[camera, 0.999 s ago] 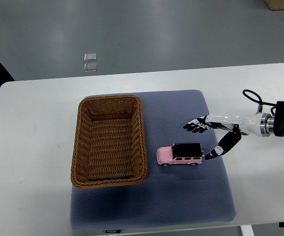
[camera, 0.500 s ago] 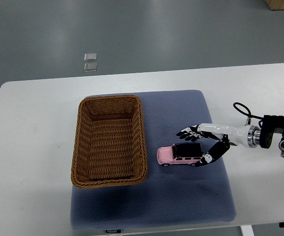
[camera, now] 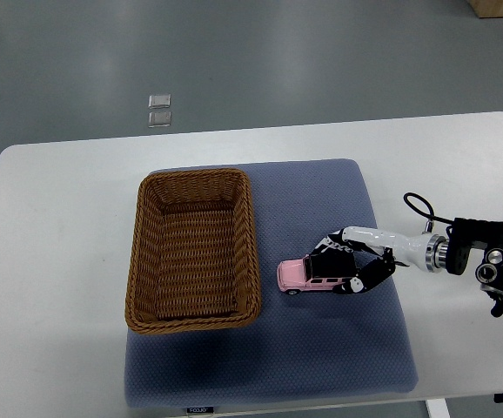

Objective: Place pink car in brown basket
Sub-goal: 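Close the right hand fingers around the pink SUV's roof, then lift the pink SUV with the right hand and carry it over the basket, then lower the SUV into the basket and open the right hand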

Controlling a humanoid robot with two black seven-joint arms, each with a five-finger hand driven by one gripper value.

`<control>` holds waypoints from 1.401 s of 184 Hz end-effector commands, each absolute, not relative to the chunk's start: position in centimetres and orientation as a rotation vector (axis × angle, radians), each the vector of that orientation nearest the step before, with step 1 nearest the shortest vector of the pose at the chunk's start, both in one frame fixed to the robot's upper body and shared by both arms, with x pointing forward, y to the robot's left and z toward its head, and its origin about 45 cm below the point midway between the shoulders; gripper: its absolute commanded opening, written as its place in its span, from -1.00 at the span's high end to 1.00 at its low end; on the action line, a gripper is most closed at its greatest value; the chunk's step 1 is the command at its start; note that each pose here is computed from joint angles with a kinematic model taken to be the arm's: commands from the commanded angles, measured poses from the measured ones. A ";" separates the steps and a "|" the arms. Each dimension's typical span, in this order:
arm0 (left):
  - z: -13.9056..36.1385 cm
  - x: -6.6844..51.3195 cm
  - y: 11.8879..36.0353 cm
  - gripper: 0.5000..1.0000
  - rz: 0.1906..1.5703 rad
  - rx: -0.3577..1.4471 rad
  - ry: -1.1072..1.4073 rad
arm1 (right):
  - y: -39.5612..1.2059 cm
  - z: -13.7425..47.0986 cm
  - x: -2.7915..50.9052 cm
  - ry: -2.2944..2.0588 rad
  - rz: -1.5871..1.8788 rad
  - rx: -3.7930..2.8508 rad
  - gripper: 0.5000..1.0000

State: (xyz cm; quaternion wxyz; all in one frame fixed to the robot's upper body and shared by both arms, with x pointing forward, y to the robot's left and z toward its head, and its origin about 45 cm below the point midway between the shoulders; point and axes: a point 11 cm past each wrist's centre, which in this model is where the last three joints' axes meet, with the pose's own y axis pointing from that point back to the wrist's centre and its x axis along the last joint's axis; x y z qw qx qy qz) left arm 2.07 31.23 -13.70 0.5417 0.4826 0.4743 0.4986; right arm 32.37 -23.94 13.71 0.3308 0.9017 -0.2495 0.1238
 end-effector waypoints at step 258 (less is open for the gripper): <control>-13.7 2.1 30.8 -1.00 1.172 1.138 1.130 | -9.5 21.3 42.6 -0.500 0.695 2.400 1.00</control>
